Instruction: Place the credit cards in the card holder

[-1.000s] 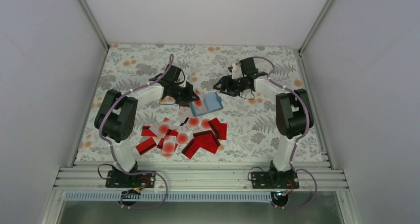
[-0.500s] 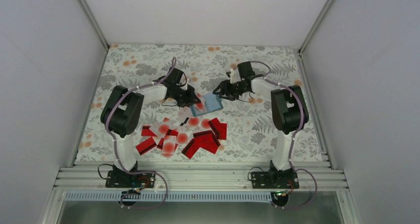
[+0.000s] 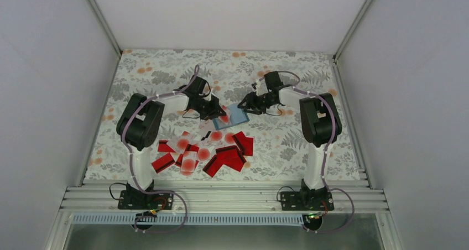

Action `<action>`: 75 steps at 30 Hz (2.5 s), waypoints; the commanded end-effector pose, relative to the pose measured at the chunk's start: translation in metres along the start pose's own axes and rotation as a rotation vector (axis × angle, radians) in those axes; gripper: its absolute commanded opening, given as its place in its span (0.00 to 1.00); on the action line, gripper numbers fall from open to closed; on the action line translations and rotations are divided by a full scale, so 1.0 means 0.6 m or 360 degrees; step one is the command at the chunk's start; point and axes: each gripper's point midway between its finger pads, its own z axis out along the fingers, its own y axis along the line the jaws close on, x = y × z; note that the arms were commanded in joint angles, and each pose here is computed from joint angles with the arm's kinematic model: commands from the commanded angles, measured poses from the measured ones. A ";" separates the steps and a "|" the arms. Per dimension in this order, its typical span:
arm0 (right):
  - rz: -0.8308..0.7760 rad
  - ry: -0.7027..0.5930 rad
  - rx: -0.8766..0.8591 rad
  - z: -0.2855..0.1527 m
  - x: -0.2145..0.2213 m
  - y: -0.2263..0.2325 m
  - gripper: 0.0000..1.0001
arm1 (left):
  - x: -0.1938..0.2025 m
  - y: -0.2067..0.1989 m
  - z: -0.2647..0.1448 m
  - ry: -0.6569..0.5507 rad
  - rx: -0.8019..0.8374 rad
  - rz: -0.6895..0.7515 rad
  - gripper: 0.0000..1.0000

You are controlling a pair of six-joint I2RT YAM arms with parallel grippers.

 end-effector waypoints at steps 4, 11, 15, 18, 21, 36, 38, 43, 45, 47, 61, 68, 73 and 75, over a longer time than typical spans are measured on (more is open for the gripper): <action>0.0010 0.0053 -0.0019 0.016 0.015 -0.020 0.44 | -0.004 -0.005 0.015 0.0029 0.0050 -0.0022 0.02; 0.0041 0.0092 -0.0025 0.021 0.032 -0.031 0.42 | -0.011 -0.007 0.019 0.0015 0.0061 -0.0011 0.02; 0.0052 0.0108 -0.0034 0.023 0.039 -0.033 0.41 | -0.015 -0.004 0.021 0.0006 0.0058 -0.0010 0.02; 0.0062 0.0123 -0.0040 0.025 0.045 -0.035 0.41 | -0.020 -0.003 0.024 -0.0005 0.0057 -0.0011 0.02; 0.0079 0.0139 -0.0050 0.026 0.054 -0.039 0.41 | -0.025 -0.006 0.026 -0.0018 0.0072 -0.0007 0.02; 0.0151 0.0217 -0.0054 0.040 0.094 -0.060 0.39 | -0.048 0.008 0.034 -0.0069 0.0032 0.0048 0.02; 0.0149 0.0221 -0.0056 0.042 0.095 -0.059 0.39 | -0.050 0.009 0.036 -0.0076 0.0036 0.0057 0.02; 0.0154 0.0237 -0.0051 0.045 0.101 -0.062 0.39 | -0.053 0.017 0.040 -0.0107 0.0029 0.0082 0.02; 0.0157 0.0245 -0.0048 0.048 0.104 -0.064 0.38 | -0.054 0.020 0.041 -0.0122 0.0034 0.0084 0.02; 0.0165 0.0254 -0.0046 0.050 0.107 -0.067 0.38 | -0.053 0.024 0.043 -0.0134 0.0033 0.0090 0.02; 0.0172 0.0301 -0.0043 0.062 0.124 -0.071 0.37 | -0.061 0.021 0.046 -0.0225 0.0066 0.0150 0.02; 0.0170 0.0327 -0.0040 0.068 0.133 -0.069 0.37 | -0.063 0.018 0.047 -0.0255 0.0086 0.0167 0.02; 0.0164 0.0342 -0.0032 0.071 0.139 -0.068 0.36 | -0.065 0.018 0.047 -0.0284 0.0102 0.0169 0.02; 0.0162 0.0345 -0.0030 0.071 0.141 -0.068 0.36 | -0.066 0.017 0.046 -0.0296 0.0111 0.0170 0.02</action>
